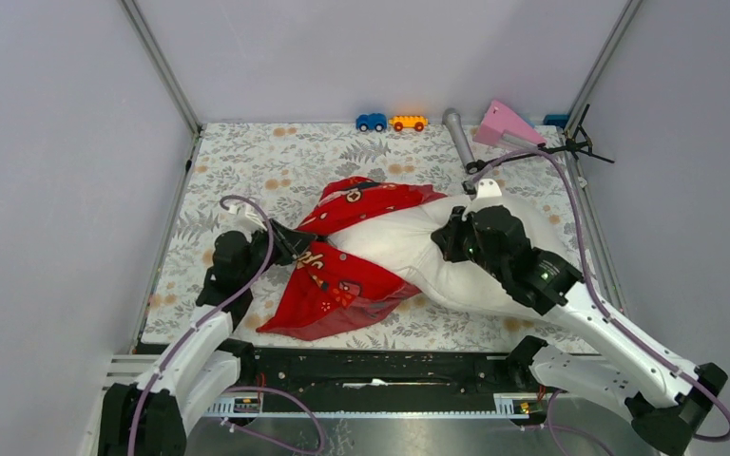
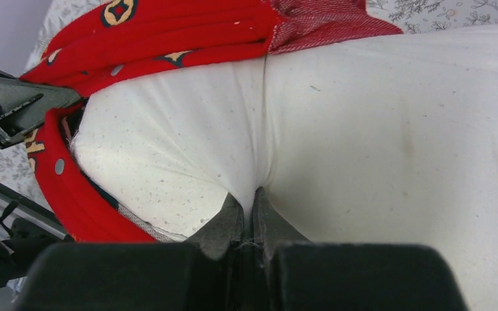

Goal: Remove the pillowcase from the pillow

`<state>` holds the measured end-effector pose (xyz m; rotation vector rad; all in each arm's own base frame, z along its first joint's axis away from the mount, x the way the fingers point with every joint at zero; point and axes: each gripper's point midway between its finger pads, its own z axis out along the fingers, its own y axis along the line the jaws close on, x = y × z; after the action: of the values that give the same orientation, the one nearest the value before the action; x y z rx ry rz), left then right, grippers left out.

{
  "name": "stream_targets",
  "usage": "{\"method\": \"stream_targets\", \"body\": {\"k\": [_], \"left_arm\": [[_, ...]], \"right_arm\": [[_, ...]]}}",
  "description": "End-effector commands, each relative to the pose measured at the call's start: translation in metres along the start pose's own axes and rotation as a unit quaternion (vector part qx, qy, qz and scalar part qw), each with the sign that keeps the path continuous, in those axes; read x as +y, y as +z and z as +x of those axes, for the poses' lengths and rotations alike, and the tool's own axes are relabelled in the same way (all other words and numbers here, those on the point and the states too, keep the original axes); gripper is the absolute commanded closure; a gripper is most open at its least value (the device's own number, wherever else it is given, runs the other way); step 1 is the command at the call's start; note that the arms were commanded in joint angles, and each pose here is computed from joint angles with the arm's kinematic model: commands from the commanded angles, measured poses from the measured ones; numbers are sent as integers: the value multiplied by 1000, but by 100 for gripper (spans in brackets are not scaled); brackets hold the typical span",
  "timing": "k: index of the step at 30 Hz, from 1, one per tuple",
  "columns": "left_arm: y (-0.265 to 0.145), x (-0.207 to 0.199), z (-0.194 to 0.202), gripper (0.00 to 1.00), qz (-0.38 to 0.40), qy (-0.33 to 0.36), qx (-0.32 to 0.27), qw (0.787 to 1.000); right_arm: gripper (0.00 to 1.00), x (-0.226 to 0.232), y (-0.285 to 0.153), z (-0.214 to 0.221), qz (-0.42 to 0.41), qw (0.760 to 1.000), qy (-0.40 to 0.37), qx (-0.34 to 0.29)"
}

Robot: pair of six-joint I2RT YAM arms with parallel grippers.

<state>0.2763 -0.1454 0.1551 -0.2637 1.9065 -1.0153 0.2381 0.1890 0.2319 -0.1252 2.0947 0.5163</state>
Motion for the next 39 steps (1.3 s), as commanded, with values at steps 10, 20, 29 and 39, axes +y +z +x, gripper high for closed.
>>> {"method": "stream_targets", "body": {"k": [10, 20, 29, 39], "left_arm": [[-59, 128, -48, 100, -323, -30, -197, 925], [-110, 156, -59, 100, -445, -102, -285, 843], [-125, 152, -66, 99, -440, -115, -325, 830], [-140, 161, -62, 96, -472, -149, -350, 796]], "right_arm": [[100, -112, -107, -107, 246, 925, 88, -276], [100, -127, -122, -104, 265, 902, 120, -319], [100, -127, -117, -102, 266, 902, 122, -317], [99, -131, -118, -96, 254, 895, 131, -343]]}}
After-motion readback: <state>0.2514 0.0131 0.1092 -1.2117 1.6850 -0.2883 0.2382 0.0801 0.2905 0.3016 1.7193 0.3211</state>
